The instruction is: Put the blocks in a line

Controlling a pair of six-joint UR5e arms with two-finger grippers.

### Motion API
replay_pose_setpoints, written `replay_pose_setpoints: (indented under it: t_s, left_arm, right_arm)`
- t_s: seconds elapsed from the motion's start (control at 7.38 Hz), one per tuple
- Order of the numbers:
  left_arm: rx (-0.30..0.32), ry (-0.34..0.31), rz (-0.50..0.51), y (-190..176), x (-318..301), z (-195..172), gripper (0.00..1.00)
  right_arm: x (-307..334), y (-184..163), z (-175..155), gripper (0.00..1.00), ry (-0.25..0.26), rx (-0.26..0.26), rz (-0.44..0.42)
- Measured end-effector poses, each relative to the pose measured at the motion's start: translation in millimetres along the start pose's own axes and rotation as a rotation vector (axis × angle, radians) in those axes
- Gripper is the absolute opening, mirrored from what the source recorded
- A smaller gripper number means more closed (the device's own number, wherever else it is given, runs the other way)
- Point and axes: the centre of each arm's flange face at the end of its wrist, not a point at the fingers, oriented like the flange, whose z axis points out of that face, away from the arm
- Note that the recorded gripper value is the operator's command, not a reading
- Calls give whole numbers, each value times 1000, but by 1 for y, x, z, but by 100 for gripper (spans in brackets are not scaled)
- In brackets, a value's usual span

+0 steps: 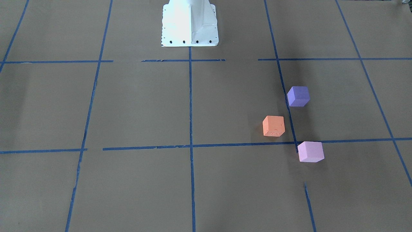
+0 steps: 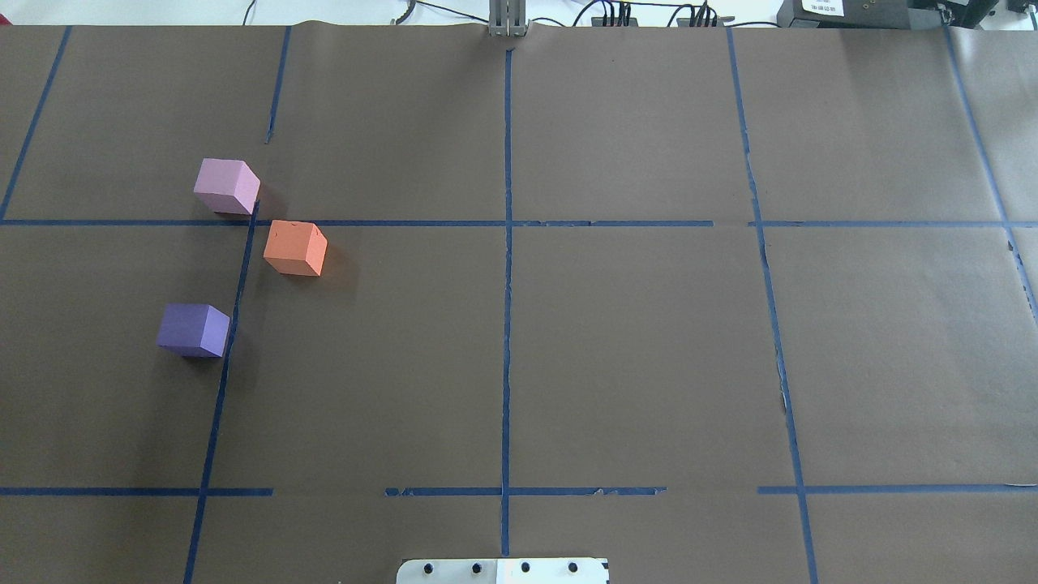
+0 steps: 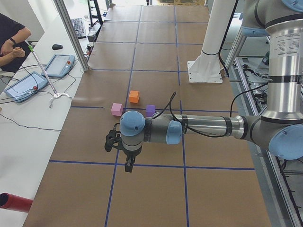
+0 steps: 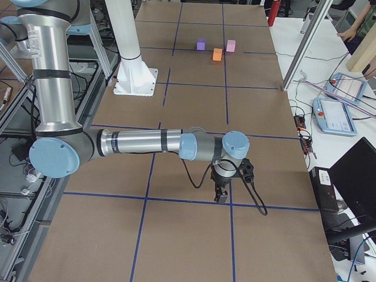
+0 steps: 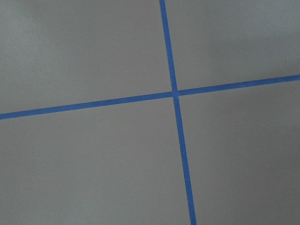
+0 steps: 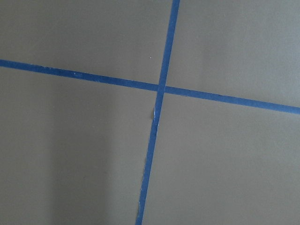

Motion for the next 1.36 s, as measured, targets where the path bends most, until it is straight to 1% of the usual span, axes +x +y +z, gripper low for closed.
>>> replay_pose_setpoints:
  t_s: [0.41,1.36]
  left_arm:
    - [7,-6,4,-5,1,-4,100]
    - [9,-4,4,-3,1,-4,100]
  right_arm:
    - [0,0,0,100,0,0,0]
    - [0,0,0,100,0,0,0]
